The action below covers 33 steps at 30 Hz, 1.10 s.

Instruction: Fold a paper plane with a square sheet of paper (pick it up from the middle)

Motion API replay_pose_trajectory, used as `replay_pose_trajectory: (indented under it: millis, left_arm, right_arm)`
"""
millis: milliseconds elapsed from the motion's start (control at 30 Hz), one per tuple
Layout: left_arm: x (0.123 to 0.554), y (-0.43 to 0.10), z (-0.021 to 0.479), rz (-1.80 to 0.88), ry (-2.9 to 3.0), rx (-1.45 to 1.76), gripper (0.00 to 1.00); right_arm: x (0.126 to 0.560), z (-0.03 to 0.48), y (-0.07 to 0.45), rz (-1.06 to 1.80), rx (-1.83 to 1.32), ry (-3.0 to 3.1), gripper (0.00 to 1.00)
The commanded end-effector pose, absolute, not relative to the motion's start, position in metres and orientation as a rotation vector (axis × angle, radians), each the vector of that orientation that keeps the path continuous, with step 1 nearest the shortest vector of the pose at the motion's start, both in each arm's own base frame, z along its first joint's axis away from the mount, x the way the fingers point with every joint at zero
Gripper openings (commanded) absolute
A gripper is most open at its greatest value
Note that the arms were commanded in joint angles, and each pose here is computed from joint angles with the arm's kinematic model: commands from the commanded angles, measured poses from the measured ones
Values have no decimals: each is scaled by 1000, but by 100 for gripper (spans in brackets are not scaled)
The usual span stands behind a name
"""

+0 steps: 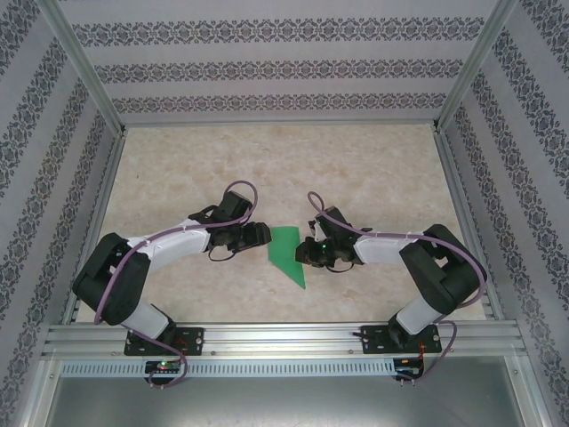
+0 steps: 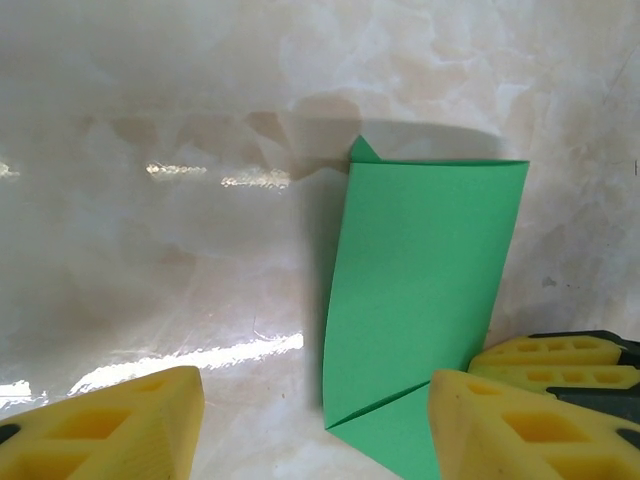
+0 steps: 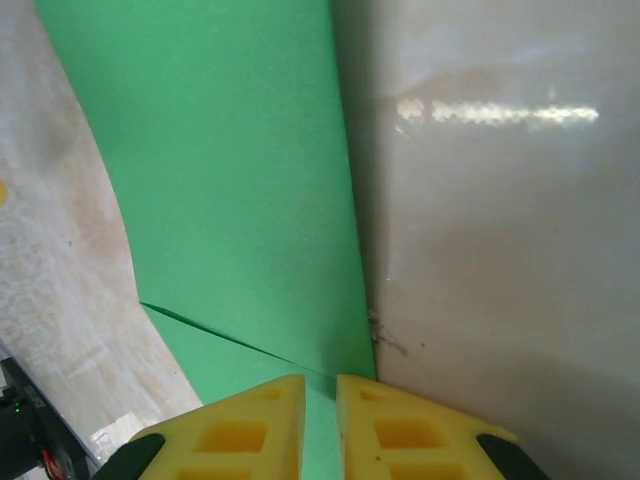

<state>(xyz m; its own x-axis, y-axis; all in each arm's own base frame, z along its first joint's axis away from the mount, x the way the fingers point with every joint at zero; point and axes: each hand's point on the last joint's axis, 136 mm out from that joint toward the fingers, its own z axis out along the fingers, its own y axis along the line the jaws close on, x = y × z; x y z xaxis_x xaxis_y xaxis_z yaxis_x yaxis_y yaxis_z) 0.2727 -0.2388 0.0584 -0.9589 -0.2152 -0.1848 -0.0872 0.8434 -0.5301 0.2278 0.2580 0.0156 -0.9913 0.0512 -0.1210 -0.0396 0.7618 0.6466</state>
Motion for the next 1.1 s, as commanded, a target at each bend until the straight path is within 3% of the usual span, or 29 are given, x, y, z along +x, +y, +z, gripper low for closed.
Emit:
replay_pose_trajectory:
  millis: [0, 1067]
  left_arm:
    - [276, -252, 65, -855, 2753, -187, 62]
    - [257, -291, 41, -1010, 2818, -234, 60]
  right_arm:
    - [227, 4, 256, 1050, 25, 2830, 17]
    - [219, -33, 243, 1100, 202, 2843, 18]
